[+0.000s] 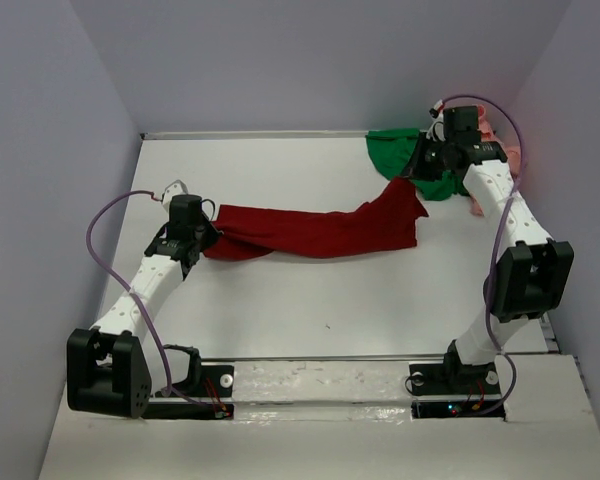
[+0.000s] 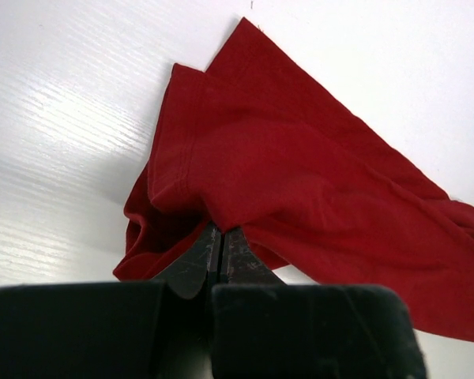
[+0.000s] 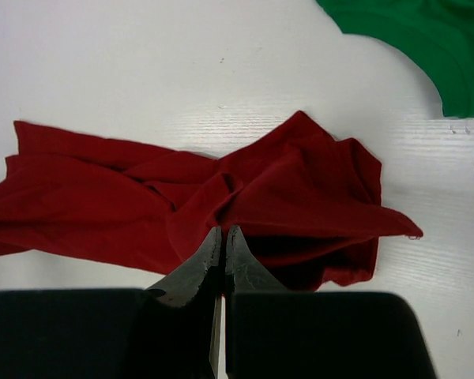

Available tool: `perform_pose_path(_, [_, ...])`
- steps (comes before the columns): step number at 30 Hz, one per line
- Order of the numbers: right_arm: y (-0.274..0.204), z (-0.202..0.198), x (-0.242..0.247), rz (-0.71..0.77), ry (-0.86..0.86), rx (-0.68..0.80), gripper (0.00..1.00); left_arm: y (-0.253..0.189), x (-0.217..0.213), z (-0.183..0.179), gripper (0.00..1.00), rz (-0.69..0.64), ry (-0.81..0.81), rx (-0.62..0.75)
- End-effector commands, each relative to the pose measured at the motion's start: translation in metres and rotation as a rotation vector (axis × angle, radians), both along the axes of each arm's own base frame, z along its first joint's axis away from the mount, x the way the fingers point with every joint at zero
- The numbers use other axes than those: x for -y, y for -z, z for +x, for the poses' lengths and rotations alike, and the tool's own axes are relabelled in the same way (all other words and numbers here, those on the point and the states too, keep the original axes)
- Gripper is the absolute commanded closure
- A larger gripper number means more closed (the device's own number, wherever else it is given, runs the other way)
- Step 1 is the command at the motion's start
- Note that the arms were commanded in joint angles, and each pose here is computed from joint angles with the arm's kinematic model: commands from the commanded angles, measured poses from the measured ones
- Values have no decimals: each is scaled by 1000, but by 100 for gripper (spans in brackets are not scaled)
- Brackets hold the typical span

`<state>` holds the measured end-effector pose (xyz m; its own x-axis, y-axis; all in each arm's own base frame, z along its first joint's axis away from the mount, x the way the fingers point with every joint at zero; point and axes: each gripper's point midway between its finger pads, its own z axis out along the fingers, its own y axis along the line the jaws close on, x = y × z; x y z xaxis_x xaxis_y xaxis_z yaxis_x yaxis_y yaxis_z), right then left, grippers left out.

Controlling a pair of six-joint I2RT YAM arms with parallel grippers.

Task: Fold and stack the t-shirts

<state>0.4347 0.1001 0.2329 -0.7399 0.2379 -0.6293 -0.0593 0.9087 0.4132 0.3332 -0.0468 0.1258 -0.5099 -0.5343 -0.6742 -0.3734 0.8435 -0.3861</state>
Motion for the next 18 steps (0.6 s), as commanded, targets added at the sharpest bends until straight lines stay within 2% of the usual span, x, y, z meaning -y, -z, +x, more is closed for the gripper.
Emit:
perform_pose_path(1, [24, 7, -5, 7, -32, -29, 100, -9, -3, 2, 100, 18, 3, 32])
perform_pose_path(4, [53, -4, -40, 121, -155, -101, 100, -8, -5, 3, 100, 20, -7, 31])
perform_pose_path(9, [104, -51, -123, 200, -366, -216, 100, -5, -5, 5, 100, 27, -11, 21])
perform_pose_path(13, [132, -86, -160, 220, -461, -292, 100, -9, -9, 5, 100, 35, -27, 29])
perform_pose_path(15, [139, -89, -157, 211, -448, -301, 100, -12, -10, 5, 99, 37, -33, 36])
perform_pose_path(18, [157, -74, -134, 67, -325, -300, 100, -13, -11, 6, 99, 36, -48, 44])
